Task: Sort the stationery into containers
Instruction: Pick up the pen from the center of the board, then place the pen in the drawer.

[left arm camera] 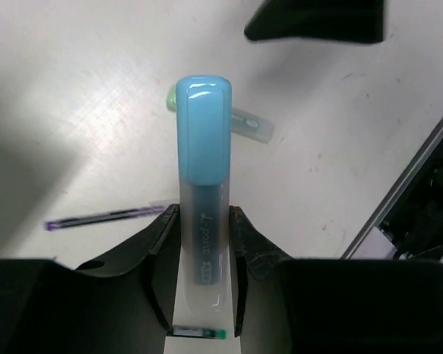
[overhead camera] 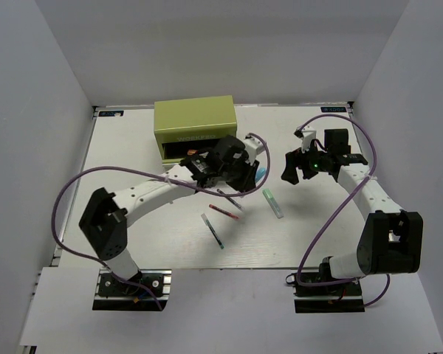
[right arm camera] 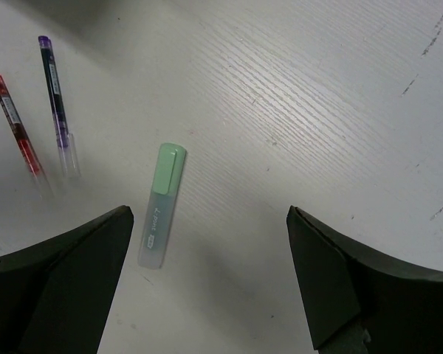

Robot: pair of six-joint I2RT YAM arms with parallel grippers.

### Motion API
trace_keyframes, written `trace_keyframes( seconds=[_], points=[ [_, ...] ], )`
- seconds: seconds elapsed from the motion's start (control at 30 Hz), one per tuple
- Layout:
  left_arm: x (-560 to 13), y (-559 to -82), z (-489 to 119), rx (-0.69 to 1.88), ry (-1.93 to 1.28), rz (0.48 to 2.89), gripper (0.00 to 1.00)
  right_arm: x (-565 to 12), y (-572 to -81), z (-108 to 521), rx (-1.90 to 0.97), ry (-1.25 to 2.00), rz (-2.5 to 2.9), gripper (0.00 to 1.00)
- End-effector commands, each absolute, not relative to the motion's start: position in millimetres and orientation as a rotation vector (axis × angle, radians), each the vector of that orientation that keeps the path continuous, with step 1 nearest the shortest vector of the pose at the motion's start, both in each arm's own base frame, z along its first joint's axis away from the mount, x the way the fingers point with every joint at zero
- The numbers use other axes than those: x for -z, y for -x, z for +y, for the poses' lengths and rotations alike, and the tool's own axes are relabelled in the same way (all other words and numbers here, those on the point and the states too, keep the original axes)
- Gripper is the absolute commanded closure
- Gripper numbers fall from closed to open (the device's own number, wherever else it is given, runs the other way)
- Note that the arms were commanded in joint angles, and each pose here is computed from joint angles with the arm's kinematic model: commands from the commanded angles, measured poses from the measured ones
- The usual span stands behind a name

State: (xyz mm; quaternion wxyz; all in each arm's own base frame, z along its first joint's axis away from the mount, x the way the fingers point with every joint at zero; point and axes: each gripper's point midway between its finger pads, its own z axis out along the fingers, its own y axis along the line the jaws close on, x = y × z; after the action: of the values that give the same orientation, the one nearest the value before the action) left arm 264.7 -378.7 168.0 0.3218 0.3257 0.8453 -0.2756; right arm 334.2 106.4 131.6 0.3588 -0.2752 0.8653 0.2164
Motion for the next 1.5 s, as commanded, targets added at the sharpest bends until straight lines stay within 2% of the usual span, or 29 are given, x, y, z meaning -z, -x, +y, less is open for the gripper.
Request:
trace_keyframes(
  seconds=[0.0,0.17,0.43,0.67,0.9,1.03,1.13,1.23,1.27,1.3,1.33,1.4,1.47],
  points=[
    [-207.8,-280.6,-353.5,0.632,-0.961,2.084,0.96,-141.4,-339.5,102.7,-0.507,0.753,2.174,0.10],
    [-235.2,-332.2,-294.9,0.381,-0.897,2.002,0.96,-144.7,-339.0,104.5,-0.500,0.806,2.140,0.10],
    [-246.4,-403.4,-238.9,0.180,-0.870,1.921,0.98,-146.6,-336.5,107.2,-0.480,0.949,2.062,0.10],
    [-245.3,-421.6,-239.4,0.091,-1.055,1.789,0.95,-145.5,-335.1,108.4,-0.475,1.021,2.031,0.10],
    [-220.3,-424.3,-228.5,0.005,-1.191,1.806,0.95,-144.3,-333.0,111.9,-0.495,1.056,2.017,0.10],
    [-217.2,-431.1,-220.3,-0.060,-1.154,1.813,0.93,-142.4,-331.3,113.7,-0.512,1.075,2.012,0.10],
    [-215.8,-432.6,-218.6,-0.077,-1.156,1.809,0.81,-138.8,-329.8,115.3,-0.525,1.087,2.016,0.10],
    [-209.7,-430.6,-215.3,-0.088,-1.152,1.813,0.52,-136.7,-329.6,116.3,-0.532,1.098,2.016,0.10],
    [-210.3,-429.1,-214.3,-0.089,-1.148,1.808,0.30,-135.2,-329.8,116.5,-0.532,1.104,2.018,0.10],
    [-216.9,-429.4,-214.5,-0.089,-1.137,1.792,0.21,-133.7,-330.0,116.5,-0.533,1.105,2.021,0.10],
    [-212.3,-427.9,-213.7,-0.089,-1.143,1.800,0.17,-132.0,-329.5,117.2,-0.536,1.109,2.025,0.10],
    [-212.3,-425.8,-212.5,-0.089,-1.143,1.801,0.00,-128.9,-328.5,116.6,-0.539,1.109,2.036,0.10],
    [-213.3,-423.9,-209.2,-0.100,-1.137,1.803,0.00,-128.1,-328.9,118.8,-0.543,1.116,2.035,0.10]
  ],
)
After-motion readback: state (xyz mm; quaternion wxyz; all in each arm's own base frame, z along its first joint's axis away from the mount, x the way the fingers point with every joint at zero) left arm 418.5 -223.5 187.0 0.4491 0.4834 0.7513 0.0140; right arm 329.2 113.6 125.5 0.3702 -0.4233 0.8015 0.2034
